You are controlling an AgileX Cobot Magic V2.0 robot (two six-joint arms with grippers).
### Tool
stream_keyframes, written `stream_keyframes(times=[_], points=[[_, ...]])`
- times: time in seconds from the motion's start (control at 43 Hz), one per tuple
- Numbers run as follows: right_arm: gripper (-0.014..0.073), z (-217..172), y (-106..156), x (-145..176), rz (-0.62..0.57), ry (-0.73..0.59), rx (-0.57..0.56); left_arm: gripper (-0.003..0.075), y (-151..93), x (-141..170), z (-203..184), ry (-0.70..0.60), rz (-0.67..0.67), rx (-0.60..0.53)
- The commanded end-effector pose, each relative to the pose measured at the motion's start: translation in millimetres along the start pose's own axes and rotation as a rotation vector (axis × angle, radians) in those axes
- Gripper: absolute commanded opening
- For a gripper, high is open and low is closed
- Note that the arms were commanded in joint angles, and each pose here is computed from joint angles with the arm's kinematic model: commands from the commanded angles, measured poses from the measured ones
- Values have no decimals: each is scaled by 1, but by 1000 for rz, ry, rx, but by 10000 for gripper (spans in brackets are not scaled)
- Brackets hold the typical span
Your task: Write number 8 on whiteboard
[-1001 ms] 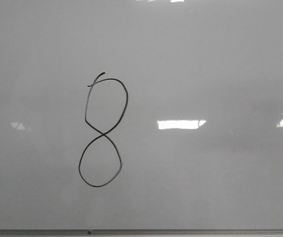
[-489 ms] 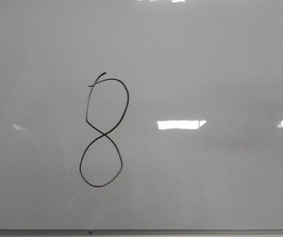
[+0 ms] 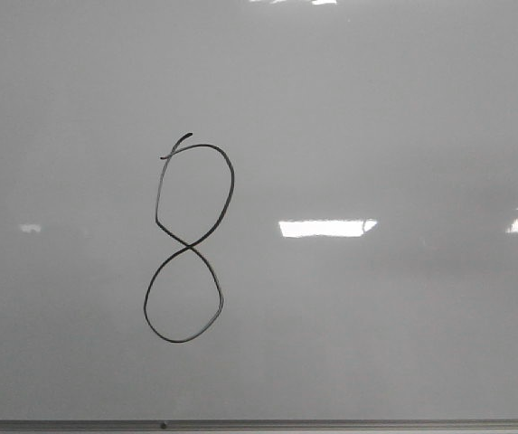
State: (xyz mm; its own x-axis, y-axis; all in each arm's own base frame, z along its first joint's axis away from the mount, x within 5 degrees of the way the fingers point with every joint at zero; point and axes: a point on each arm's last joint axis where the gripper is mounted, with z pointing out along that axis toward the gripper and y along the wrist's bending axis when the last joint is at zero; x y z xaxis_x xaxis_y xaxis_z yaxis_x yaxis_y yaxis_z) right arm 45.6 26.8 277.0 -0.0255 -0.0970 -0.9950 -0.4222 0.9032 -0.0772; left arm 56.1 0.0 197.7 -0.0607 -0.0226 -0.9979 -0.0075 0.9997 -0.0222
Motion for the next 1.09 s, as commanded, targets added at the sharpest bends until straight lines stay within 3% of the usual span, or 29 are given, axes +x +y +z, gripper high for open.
stream_keyframes(times=[0.0, 0.838, 1.071], points=[[-93, -1, -4, -14, 15, -89, 39, -19, 1, -10, -2, -123, -8, -6], [-93, -1, -4, -14, 15, -93, 43, -19, 1, -10, -2, -123, -8, -6], [-93, 4, -15, 1, 32, -161, 199, -19, 1, -10, -2, -123, -8, -6]])
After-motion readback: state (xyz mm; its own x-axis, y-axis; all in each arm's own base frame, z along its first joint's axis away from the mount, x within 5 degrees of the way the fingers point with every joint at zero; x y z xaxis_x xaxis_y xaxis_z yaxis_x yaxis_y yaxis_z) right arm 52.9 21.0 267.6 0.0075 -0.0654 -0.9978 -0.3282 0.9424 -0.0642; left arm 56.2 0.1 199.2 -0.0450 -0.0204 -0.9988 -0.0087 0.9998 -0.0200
